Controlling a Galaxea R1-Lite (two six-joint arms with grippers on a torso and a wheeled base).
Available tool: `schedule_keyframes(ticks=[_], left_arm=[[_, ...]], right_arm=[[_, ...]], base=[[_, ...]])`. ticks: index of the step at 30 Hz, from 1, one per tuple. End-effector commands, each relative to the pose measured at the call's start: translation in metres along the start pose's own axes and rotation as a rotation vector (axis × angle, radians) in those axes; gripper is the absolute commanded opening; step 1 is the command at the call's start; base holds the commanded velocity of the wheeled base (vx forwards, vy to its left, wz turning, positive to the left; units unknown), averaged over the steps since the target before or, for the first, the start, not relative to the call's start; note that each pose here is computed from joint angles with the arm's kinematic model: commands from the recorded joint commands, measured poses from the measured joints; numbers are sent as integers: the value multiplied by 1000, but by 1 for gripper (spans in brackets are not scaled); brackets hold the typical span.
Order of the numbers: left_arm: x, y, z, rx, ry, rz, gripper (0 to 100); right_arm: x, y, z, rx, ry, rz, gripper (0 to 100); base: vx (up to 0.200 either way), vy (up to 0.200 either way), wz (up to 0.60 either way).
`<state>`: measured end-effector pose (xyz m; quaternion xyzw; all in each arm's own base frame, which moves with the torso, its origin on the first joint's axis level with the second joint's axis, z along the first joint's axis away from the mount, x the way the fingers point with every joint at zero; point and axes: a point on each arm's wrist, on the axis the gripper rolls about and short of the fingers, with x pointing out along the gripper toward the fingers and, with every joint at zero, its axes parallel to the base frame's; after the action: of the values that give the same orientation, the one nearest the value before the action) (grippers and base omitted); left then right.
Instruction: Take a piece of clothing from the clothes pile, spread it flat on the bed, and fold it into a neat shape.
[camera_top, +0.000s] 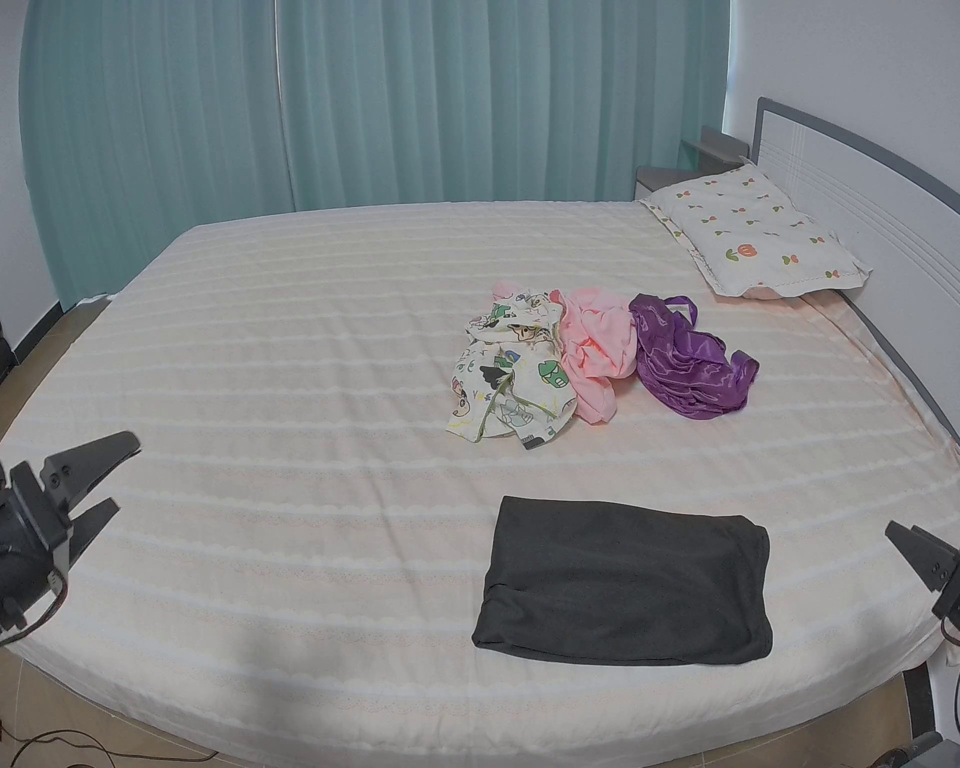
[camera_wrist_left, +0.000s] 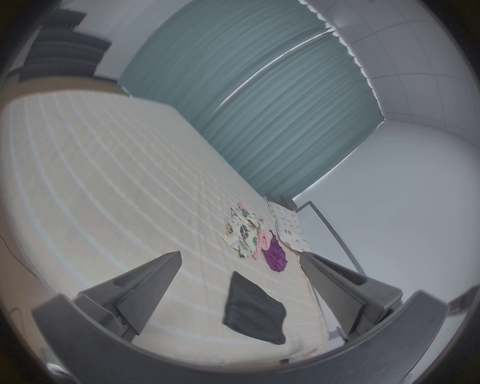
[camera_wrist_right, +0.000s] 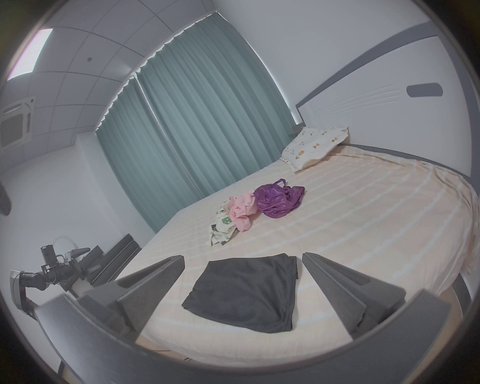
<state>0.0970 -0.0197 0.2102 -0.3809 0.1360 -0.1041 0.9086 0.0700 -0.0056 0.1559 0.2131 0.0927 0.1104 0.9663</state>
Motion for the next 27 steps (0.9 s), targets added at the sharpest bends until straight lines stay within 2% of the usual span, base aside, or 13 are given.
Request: schedule_keyframes(ticks=[1,3,4,7,8,11,14,19,23,27], left_arm=[[-57,16,-22,148,-169,22,100],[-60,20,-25,174,-190,47,100],[-65,24,-28,201,-234,76,100],[-67,25,-30,208,-253,88,100],[-74,30,-34,241,-301,117,100],[-78,34,-37,279,-327,137,100],[-85,40,-43,359,-383,189,100],[-91,44,-48,386,-441,266,100],[-98,51,-57,455,-473,345,100],[-104,57,-67,516,-506,351,100]], right_arm=[[-47,20,-20,-103,-107,130,100],[-52,21,-25,-117,-100,155,100],[-59,21,-32,-135,-90,184,100],[-62,21,-36,-148,-86,195,100],[-71,19,-46,-194,-67,223,100],[-75,18,-53,-220,-52,236,100],[-82,14,-65,-252,-30,252,100],[-91,12,-71,-317,-42,301,100],[-91,10,-77,-373,-43,287,100],[-89,6,-86,-386,-41,265,100]], base=[[0,0,0],[0,0,0],[0,0,0],[0,0,0],[0,0,0],[0,0,0],[0,0,0],[0,0,0],[0,0,0],[0,0,0]])
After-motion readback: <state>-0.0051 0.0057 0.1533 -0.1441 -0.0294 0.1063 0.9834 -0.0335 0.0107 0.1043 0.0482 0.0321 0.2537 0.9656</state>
